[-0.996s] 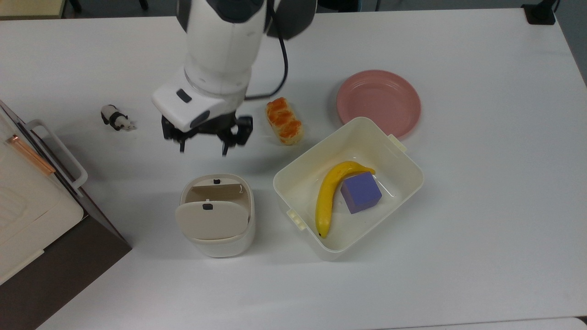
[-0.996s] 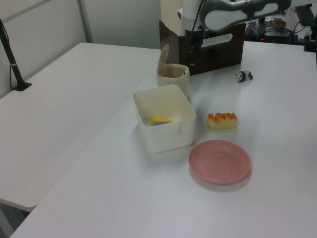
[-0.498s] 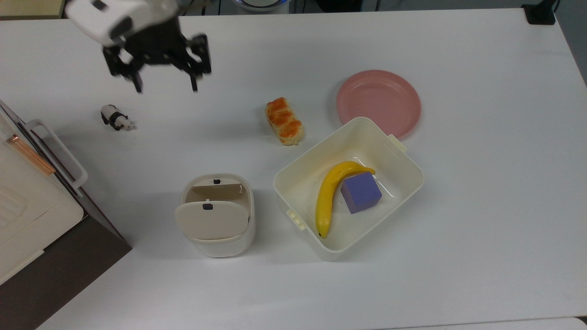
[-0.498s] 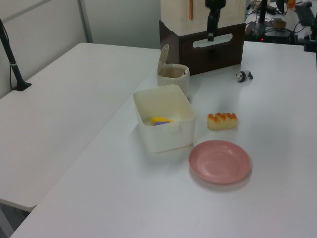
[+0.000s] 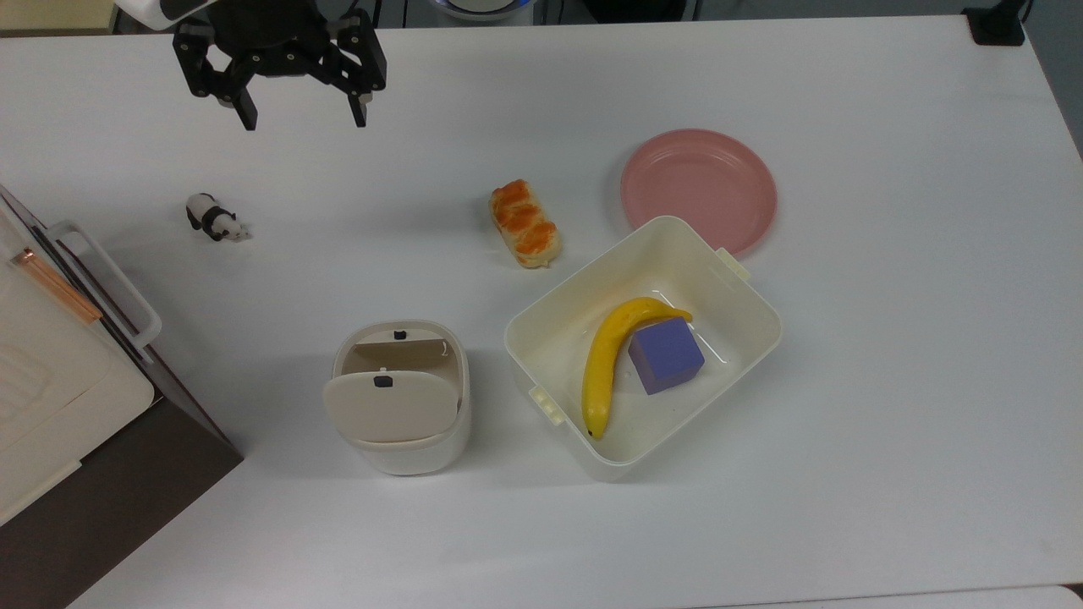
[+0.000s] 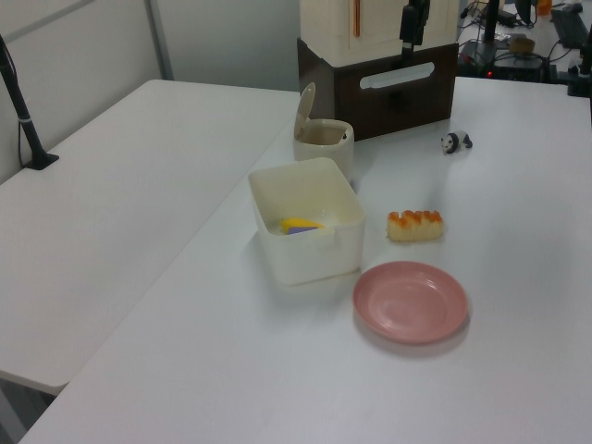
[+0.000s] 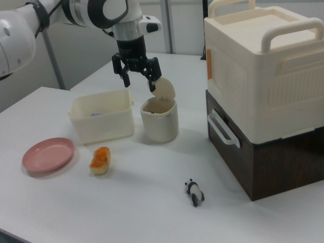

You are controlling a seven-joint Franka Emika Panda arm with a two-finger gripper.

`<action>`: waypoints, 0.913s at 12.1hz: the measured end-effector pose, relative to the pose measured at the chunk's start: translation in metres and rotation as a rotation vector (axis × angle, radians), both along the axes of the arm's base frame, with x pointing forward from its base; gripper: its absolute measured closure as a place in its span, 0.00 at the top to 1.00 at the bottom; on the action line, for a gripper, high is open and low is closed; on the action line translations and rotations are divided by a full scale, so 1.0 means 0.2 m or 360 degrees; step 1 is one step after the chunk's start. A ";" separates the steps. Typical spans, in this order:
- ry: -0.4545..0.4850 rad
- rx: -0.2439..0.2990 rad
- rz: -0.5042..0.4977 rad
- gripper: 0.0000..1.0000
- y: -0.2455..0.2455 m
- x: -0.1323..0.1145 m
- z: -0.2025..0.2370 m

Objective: Grab it up and put it in the trash

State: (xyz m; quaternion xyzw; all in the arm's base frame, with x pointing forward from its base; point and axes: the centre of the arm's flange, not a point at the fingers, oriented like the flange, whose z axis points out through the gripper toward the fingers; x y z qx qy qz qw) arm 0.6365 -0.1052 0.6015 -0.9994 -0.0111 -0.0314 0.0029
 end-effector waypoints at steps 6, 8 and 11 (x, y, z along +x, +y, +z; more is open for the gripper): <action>-0.0067 0.0006 -0.0185 1.00 0.06 -0.05 0.14; -0.0063 0.0005 -0.0163 1.00 0.13 -0.06 0.14; -0.0048 0.0006 -0.0158 1.00 0.14 -0.06 0.12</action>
